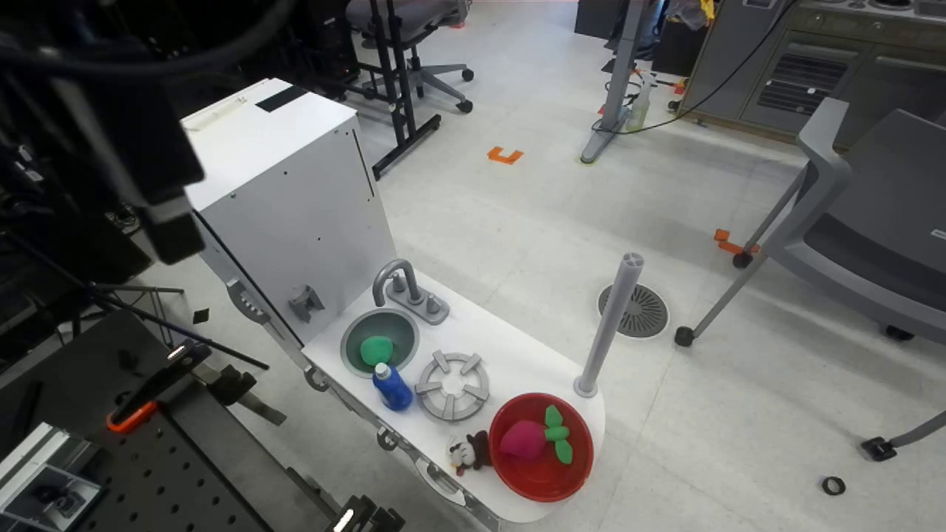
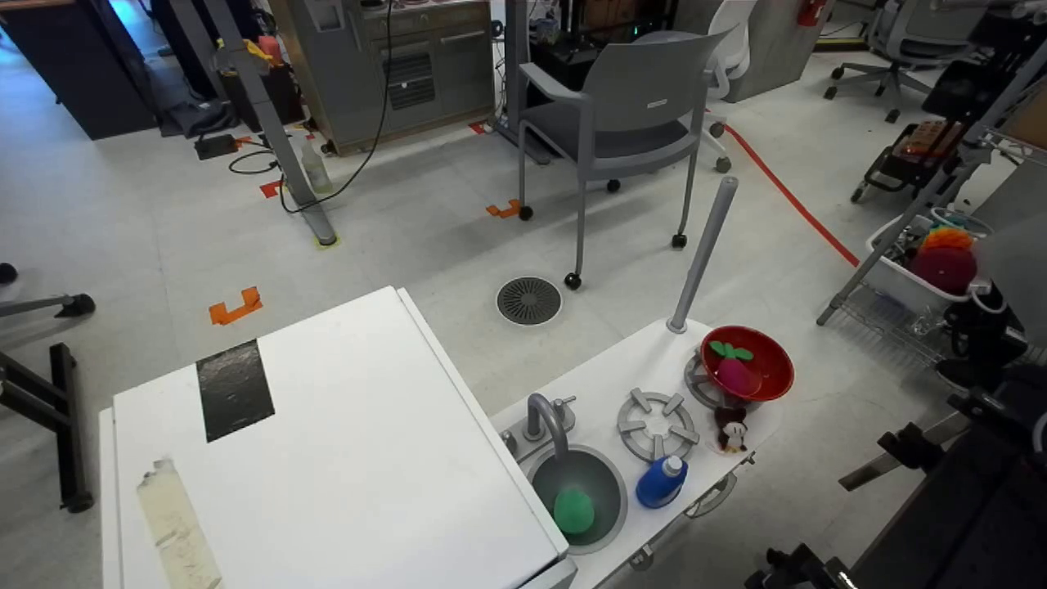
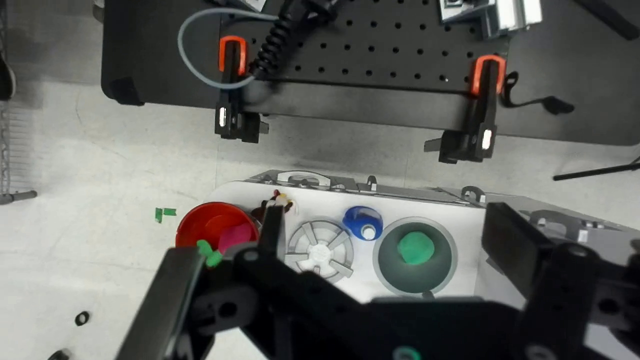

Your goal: Turn the tap faucet to the right

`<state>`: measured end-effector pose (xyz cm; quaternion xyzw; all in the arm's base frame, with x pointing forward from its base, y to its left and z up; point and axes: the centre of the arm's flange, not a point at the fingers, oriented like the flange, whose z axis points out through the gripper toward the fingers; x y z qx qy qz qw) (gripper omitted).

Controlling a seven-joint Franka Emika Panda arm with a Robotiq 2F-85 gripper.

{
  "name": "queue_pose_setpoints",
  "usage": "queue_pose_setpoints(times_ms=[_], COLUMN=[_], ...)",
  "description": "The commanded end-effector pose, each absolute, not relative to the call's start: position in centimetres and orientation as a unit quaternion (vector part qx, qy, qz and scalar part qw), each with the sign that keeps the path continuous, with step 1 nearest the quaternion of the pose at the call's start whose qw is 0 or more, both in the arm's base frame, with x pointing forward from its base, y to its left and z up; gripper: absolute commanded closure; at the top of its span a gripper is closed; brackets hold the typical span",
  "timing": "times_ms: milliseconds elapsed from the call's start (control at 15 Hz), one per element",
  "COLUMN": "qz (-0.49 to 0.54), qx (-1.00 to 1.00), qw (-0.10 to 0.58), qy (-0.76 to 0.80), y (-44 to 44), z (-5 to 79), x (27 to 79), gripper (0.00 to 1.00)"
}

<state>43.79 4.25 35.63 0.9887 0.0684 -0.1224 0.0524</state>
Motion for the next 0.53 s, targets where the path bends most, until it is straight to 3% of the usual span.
queue_pose_setpoints(times_ms=[0, 467], qz=[-0.134, -0.156], qx=[0.988, 0.984], qw=[0.072, 0.08], qy=[0.036, 0.02], y=[5.9, 8.9], z=[30.7, 15.5], x=[51.5, 56.5], gripper=[0.0, 0.0])
